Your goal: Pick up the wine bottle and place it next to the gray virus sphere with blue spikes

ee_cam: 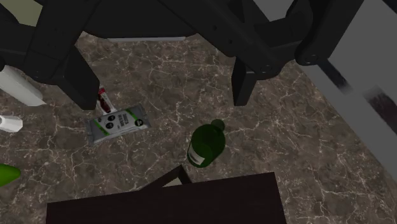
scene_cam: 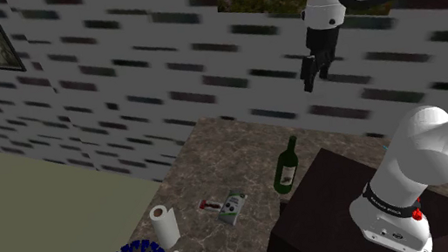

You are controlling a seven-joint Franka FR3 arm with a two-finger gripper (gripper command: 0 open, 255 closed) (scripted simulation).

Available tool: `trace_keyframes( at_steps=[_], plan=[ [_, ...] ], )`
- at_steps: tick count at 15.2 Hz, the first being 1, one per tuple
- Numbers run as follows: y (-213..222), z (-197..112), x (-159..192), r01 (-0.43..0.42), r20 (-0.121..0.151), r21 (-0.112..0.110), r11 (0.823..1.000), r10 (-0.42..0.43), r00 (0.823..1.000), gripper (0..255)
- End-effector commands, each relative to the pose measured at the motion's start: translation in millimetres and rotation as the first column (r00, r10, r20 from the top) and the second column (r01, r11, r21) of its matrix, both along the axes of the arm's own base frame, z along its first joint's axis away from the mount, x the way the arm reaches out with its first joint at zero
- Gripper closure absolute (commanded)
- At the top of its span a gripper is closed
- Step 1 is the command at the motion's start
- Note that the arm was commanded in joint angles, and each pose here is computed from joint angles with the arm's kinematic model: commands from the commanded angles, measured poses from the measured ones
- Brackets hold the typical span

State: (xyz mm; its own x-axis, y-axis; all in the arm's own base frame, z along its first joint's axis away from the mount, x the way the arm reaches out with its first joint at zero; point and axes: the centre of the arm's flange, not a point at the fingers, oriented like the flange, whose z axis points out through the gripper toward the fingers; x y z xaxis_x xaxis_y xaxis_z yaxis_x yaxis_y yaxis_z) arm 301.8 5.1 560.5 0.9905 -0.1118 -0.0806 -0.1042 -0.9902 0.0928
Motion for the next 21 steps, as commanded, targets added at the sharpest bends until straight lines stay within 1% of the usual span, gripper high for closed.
trace_keyframes(
  at_steps=[1, 6, 11, 16, 21],
  plan=[
    [0, 0, 0, 0.000, 0.000, 0.000, 1.000, 0.000, 1.000, 0],
    [-25, -61, -4, -0.053, 0.040, 0.011, 0.999, 0.052, 0.998, 0],
    [-49, -122, -4, -0.106, 0.080, 0.020, 0.994, 0.104, 0.991, 0],
    [-73, -184, -1, -0.159, 0.120, 0.027, 0.987, 0.155, 0.981, 0],
    [-95, -246, 6, -0.212, 0.161, 0.032, 0.977, 0.204, 0.966, 0]
  ],
)
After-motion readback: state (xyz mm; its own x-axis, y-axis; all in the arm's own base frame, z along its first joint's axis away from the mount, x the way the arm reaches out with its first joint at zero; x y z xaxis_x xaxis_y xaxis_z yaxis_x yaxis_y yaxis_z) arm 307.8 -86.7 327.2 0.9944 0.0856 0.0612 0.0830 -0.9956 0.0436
